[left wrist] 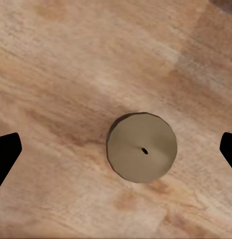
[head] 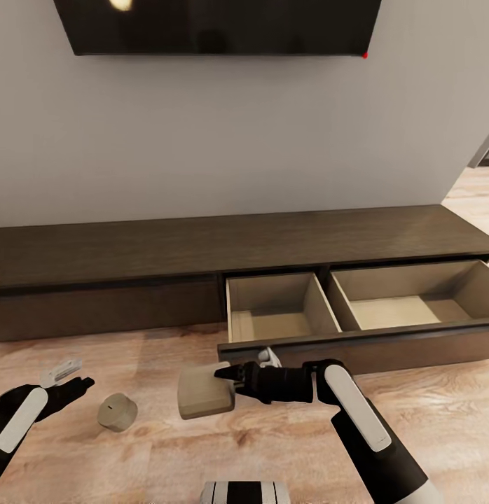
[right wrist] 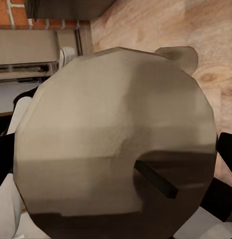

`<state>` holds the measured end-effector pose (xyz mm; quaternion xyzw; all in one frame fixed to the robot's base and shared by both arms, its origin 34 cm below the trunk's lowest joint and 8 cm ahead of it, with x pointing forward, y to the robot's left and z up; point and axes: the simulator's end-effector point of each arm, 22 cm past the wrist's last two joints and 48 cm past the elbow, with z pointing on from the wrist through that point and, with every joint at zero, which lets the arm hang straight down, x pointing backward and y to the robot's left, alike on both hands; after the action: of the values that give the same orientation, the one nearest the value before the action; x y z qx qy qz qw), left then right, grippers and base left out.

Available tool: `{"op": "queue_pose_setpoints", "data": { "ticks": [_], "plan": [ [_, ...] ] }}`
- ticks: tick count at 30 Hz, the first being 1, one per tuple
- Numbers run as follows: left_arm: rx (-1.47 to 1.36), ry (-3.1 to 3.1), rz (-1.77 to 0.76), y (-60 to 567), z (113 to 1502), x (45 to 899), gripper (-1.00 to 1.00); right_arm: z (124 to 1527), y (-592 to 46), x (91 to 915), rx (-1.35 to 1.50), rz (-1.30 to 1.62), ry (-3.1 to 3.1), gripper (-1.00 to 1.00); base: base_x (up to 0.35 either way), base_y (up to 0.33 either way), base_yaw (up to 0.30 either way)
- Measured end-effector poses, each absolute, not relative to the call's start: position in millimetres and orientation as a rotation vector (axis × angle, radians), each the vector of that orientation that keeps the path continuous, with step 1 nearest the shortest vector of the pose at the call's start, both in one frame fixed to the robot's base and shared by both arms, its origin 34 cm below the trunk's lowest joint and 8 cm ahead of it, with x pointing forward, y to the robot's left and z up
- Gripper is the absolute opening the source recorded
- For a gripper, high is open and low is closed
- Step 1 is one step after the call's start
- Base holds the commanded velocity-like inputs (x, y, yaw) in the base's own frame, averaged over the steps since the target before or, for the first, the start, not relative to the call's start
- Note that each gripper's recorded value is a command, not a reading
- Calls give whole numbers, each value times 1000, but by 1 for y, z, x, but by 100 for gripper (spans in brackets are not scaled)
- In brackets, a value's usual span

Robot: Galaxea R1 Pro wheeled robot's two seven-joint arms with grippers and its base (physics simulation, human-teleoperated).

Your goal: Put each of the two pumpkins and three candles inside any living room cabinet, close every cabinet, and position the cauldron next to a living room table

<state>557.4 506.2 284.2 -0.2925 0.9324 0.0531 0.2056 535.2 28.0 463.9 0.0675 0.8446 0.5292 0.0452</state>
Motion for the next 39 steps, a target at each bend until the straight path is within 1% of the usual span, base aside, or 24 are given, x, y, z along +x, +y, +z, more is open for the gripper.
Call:
{"op": "queue_pose_setpoints", "data": {
  "ticks": [9,14,39],
  "plan": [
    [-807,2625,109,478,256,554,100,446,28,534,235,1624,2606,-100,0,0,0],
    [-725,2639,-31,450,243,562,100,437,28,532,253,1632,2621,-100,0,0,0],
    [-722,2700,-6,450,193,539,100,388,28,523,348,1659,2696,-100,0,0,0]
  ]
}}
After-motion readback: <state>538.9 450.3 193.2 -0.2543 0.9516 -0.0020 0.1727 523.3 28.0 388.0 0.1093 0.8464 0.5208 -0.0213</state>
